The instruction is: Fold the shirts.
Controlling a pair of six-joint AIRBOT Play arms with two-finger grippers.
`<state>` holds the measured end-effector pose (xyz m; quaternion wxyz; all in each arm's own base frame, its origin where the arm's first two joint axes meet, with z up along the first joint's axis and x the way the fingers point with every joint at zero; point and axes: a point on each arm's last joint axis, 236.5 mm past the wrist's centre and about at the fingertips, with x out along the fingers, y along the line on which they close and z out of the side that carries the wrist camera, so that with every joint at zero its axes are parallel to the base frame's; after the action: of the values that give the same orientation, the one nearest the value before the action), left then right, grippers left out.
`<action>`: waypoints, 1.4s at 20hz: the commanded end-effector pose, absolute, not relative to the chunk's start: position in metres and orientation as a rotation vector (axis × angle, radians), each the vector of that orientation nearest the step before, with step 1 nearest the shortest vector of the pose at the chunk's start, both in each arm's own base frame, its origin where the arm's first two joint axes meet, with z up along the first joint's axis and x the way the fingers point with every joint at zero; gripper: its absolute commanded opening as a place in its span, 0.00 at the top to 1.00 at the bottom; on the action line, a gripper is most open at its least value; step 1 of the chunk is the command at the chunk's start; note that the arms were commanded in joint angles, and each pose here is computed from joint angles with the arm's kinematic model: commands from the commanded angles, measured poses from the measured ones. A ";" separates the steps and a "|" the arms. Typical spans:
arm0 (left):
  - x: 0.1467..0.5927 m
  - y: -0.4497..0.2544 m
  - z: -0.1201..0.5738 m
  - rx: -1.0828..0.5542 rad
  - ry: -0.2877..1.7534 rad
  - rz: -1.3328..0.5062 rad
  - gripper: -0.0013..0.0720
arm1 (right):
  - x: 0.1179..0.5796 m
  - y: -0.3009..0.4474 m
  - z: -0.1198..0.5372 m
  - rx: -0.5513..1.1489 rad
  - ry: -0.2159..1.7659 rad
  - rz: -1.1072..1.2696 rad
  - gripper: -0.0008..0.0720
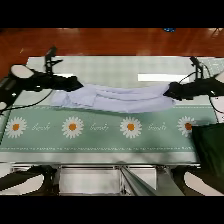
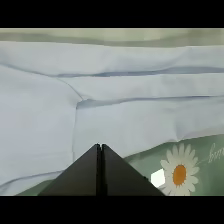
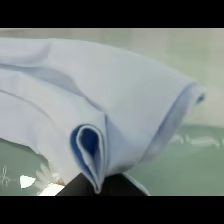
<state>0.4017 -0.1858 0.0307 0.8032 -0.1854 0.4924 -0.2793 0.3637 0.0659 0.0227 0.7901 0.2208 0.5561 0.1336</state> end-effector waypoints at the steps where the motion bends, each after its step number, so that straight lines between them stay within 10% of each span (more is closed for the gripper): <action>1: 0.379 -0.274 0.017 -0.301 1.111 -0.761 0.96 | 0.310 0.062 0.063 0.424 1.074 0.239 0.96; 9: 0.315 -0.471 -0.040 -0.246 1.385 -0.993 0.96 | 0.275 0.093 0.128 0.516 0.899 0.327 0.96; 16: 0.277 -0.508 -0.074 -0.192 1.522 -1.052 0.96 | 0.280 0.100 0.138 0.541 0.856 0.366 0.96; 24: 0.444 -0.289 0.072 -0.214 1.217 -0.742 0.96 | 0.301 0.142 0.169 0.680 0.791 0.575 0.96; 28: 0.453 -0.146 0.190 -0.242 0.948 -0.539 0.96 | 0.338 0.208 0.179 0.624 0.841 0.746 0.96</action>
<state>0.4570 -0.2417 0.1250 0.7910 -0.1202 0.5072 -0.3204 0.3141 0.1653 0.1701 0.8182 0.2959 0.3923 0.2986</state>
